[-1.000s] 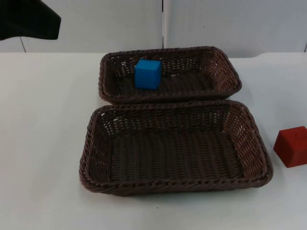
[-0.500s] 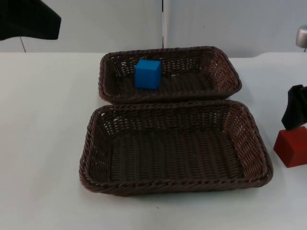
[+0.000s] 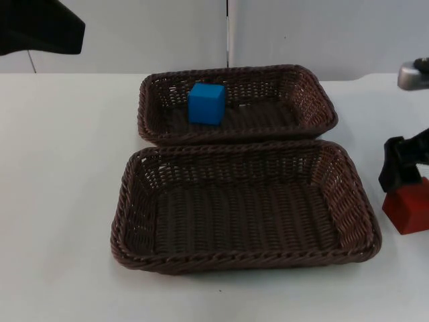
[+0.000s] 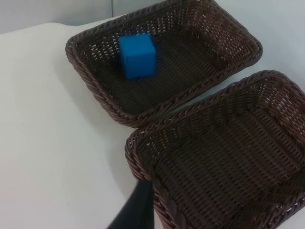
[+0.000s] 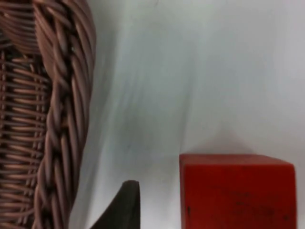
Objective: Pick up one cube with the left hand and place it into the upper basket. Pick up one cube with the right hand and place it into the lower basket.
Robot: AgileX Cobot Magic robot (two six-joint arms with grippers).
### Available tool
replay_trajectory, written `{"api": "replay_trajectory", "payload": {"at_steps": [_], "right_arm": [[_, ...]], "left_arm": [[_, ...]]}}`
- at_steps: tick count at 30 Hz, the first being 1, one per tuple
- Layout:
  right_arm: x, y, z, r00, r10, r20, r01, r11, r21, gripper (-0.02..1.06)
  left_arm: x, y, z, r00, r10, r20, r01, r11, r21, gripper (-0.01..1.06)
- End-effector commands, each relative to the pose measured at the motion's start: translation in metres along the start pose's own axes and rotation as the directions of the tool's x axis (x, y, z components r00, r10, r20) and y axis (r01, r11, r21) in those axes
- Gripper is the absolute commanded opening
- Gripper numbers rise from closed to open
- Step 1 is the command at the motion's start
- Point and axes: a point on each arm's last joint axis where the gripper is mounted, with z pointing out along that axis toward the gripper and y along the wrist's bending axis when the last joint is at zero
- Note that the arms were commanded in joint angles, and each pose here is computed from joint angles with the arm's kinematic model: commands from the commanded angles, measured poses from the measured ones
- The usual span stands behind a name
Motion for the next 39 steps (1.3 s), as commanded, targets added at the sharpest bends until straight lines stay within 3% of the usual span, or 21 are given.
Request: {"api": "replay_trajectory", "payload": {"at_steps": [1, 19, 20, 21, 24, 25, 28, 29, 30, 32, 39], "right_arm": [[-0.002, 0.0, 0.006, 1.0, 0.0, 0.021, 0.0, 1.0, 0.001, 1.04], [0.009, 0.0, 0.039, 0.999, 0.007, -0.034, -0.007, 1.0, -0.001, 0.9], [0.009, 0.0, 0.039, 0.999, 0.007, -0.034, -0.007, 1.0, -0.001, 0.82], [0.009, 0.0, 0.039, 0.999, 0.007, -0.034, -0.007, 1.0, -0.001, 0.82], [0.01, 0.0, 0.039, 0.999, 0.007, -0.04, -0.007, 1.0, 0.0, 0.62], [0.01, 0.0, 0.039, 0.999, 0.007, -0.04, -0.007, 1.0, 0.0, 0.62], [0.01, 0.0, 0.039, 0.999, 0.007, -0.042, -0.007, 1.0, 0.0, 0.35], [0.009, 0.0, 0.038, 0.999, 0.007, -0.04, -0.007, 1.0, 0.0, 0.18], [0.009, 0.0, 0.038, 0.999, 0.007, -0.04, -0.007, 1.0, 0.0, 0.18], [0.008, 0.0, 0.033, 0.999, 0.008, -0.04, -0.008, 1.0, 0.001, 0.0], [-0.004, -0.001, -0.009, 1.0, 0.006, 0.017, -0.006, 1.0, 0.005, 0.0]], "left_arm": [[-0.001, -0.001, -0.002, 1.0, -0.008, 0.019, 0.009, 1.0, -0.001, 0.93], [-0.002, 0.0, -0.002, 1.0, -0.008, 0.025, 0.009, 1.0, -0.003, 0.93], [-0.002, 0.0, -0.002, 1.0, -0.008, 0.027, 0.009, 1.0, -0.004, 0.93], [-0.002, 0.0, -0.002, 1.0, -0.008, 0.027, 0.009, 1.0, -0.004, 0.93], [-0.002, 0.0, -0.002, 1.0, -0.008, 0.027, 0.009, 1.0, -0.004, 0.93], [-0.002, 0.0, -0.002, 1.0, -0.008, 0.027, 0.009, 1.0, -0.004, 0.93], [-0.002, 0.0, -0.002, 1.0, -0.007, 0.026, 0.007, 1.0, -0.005, 0.93], [-0.002, 0.0, -0.002, 1.0, -0.007, 0.026, 0.007, 1.0, -0.005, 0.93], [-0.002, 0.0, -0.002, 1.0, -0.007, 0.026, 0.007, 1.0, -0.005, 0.93], [-0.002, 0.0, -0.002, 1.0, -0.005, 0.026, 0.005, 1.0, -0.006, 0.93], [-0.002, 0.0, -0.002, 1.0, -0.005, 0.026, 0.005, 1.0, -0.006, 0.93]]}}
